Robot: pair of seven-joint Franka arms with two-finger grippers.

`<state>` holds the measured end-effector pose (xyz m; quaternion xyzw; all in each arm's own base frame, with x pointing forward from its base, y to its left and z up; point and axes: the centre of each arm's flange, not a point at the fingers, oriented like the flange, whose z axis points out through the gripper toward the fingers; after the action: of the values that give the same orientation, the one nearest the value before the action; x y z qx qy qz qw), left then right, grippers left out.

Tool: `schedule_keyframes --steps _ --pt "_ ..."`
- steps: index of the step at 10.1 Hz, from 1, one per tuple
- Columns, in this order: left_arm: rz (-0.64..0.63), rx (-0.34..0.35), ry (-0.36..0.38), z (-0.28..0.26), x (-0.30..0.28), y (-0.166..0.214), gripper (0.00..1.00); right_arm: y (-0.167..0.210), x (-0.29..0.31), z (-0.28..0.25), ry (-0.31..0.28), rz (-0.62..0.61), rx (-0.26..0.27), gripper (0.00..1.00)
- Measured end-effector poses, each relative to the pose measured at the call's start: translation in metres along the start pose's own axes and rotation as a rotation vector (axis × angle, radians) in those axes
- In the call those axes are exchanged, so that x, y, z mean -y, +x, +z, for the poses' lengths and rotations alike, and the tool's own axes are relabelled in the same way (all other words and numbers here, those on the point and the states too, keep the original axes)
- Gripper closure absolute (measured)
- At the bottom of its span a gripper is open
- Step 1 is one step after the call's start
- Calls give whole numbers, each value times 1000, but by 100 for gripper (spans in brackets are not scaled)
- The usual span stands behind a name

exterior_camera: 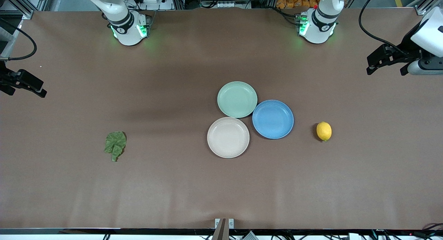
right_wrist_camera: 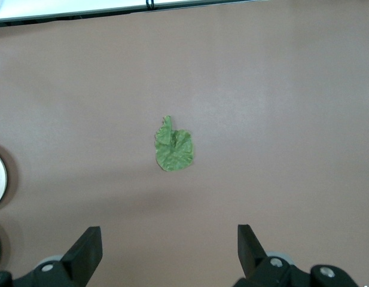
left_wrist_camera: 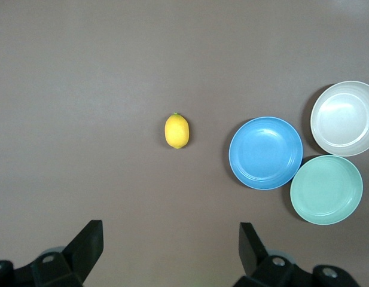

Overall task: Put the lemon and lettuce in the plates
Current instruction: 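Move the left gripper over the lemon while the right gripper reaches the lettuce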

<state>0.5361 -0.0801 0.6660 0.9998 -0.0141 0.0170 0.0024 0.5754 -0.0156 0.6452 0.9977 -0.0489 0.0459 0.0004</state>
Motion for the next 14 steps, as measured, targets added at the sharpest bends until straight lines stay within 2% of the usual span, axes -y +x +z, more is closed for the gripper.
schedule_keyframes --steps 5,8,12,14 --pt "1 4 0 2 0 1 0 -2 3 -1 0 -5 9 0" --pt "1 44 2 22 0 11 0 -10 17 -6 0 -31 30 0" --pt "3 166 37 100 5 45 0 -33 38 -30 -5 -71 38 0" --pt "6 196 35 145 6 62 0 -41 40 -40 -7 -75 35 0"
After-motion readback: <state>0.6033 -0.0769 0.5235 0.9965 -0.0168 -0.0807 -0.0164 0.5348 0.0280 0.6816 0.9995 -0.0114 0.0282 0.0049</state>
